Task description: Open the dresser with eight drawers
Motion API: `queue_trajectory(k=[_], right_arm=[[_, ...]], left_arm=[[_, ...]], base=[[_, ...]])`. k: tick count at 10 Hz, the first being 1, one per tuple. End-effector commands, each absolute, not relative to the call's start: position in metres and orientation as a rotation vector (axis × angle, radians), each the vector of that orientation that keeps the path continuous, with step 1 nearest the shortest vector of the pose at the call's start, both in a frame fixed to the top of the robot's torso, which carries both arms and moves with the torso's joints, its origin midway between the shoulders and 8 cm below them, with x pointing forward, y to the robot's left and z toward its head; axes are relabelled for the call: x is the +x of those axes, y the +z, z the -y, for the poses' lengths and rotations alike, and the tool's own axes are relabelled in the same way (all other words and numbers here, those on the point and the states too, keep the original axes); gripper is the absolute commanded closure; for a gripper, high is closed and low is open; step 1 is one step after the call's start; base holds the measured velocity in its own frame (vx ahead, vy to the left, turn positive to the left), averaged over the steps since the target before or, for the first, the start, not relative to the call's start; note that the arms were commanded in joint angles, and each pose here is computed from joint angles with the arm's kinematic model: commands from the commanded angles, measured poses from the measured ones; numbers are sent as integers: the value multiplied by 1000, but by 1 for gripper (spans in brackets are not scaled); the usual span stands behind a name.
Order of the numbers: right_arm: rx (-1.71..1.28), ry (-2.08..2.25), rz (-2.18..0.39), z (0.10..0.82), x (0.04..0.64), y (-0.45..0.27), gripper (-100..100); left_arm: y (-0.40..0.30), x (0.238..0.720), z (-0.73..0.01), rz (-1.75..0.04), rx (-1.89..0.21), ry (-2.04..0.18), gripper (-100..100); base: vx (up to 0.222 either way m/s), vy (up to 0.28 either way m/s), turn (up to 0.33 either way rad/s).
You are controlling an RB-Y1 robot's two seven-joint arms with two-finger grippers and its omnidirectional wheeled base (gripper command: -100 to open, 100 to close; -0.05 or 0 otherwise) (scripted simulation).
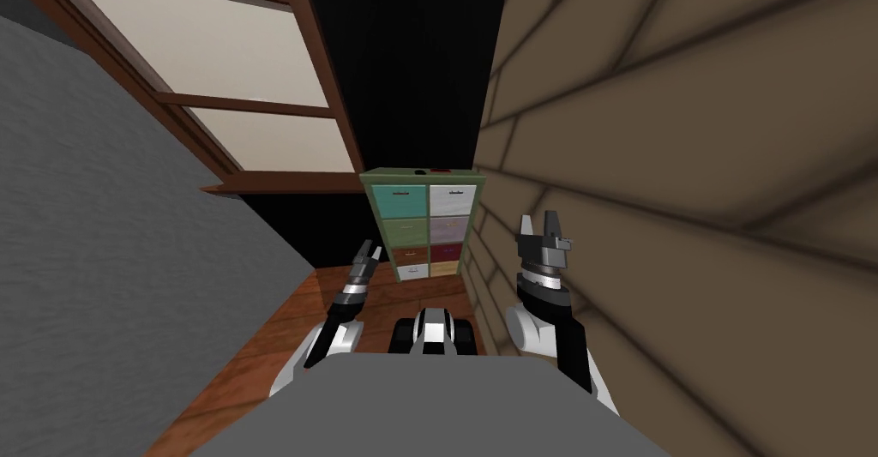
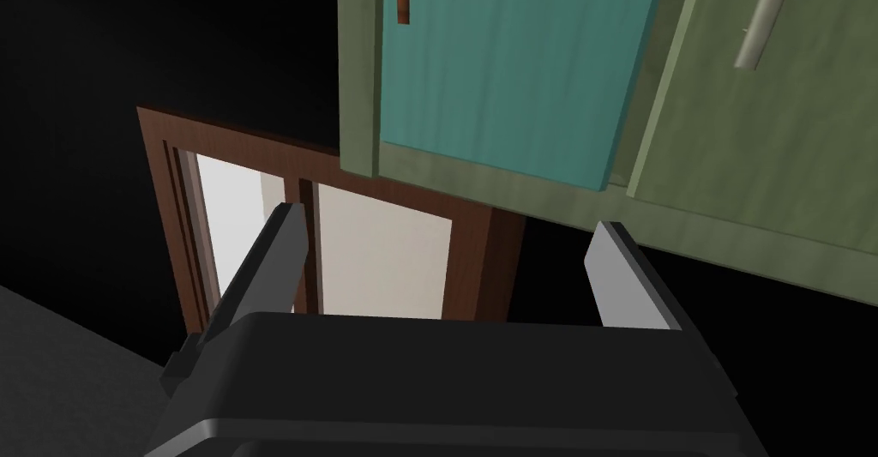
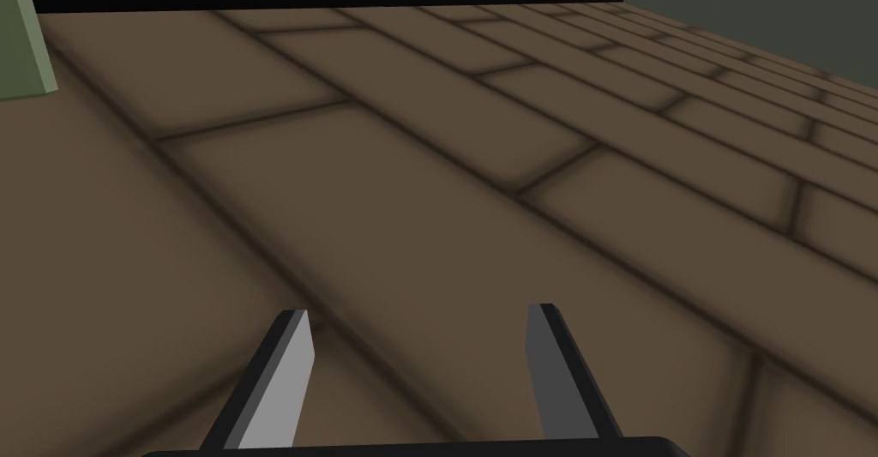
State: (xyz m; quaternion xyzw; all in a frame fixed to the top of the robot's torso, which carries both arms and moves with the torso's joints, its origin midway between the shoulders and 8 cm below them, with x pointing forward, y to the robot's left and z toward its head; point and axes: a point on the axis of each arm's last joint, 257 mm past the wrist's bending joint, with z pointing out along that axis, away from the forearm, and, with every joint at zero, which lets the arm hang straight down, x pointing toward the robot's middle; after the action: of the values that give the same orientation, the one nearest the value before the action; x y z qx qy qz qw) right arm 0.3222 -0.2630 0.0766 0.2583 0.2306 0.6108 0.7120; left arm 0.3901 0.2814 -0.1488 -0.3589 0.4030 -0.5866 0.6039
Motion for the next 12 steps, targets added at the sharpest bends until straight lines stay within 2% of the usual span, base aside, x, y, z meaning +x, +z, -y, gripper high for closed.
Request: queue_trajectory(k=[1,12], right_arm=[[573,1354,-511,263,322,77,0],[573,1354,-511,263,322,77,0]], left_arm=[[-164,394,-287,-943,-861,-1344,-100],[-250,402,-309,-969,-1045,-1276,-100]], base=[[104,-11,4],[134,-15,6]])
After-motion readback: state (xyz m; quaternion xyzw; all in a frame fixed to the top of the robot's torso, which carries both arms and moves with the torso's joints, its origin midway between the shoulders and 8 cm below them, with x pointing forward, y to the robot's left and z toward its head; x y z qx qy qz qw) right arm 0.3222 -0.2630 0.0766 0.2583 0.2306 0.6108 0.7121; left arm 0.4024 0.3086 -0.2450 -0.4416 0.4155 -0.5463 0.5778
